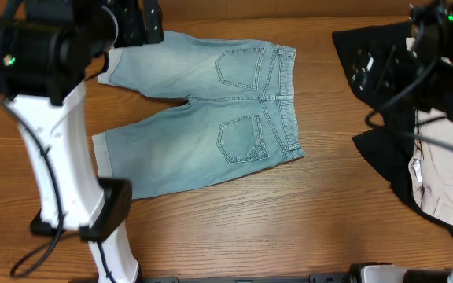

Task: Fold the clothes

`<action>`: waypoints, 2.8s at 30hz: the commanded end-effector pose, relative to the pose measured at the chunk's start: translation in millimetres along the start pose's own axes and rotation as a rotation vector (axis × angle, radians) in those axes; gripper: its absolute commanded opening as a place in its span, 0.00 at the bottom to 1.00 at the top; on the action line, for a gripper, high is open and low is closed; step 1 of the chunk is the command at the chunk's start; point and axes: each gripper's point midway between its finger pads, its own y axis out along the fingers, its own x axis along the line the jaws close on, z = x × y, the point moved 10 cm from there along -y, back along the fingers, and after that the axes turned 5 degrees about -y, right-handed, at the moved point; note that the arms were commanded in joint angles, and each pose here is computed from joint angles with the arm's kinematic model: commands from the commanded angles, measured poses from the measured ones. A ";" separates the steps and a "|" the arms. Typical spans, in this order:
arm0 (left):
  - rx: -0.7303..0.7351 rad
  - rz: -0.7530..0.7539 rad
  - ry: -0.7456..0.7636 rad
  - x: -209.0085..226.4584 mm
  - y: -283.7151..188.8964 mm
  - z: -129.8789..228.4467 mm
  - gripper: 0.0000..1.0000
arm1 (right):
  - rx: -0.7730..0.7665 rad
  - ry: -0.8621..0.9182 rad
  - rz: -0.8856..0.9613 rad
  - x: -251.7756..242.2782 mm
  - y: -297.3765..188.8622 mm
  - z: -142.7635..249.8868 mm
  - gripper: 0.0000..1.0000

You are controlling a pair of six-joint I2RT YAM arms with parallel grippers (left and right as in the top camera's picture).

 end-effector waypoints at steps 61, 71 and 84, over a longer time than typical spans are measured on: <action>0.195 -0.922 -1.292 202.1 133.4 321.5 0.79 | 0.379 0.209 0.129 -1.8 220.5 132.4 1.00; 0.214 -0.948 -1.296 210.5 157.5 330.1 0.75 | 0.376 0.208 0.127 -1.6 220.8 132.0 0.99; 0.338 -0.927 -1.102 210.0 153.6 334.7 0.04 | 0.381 0.209 0.130 -2.1 226.5 132.8 0.87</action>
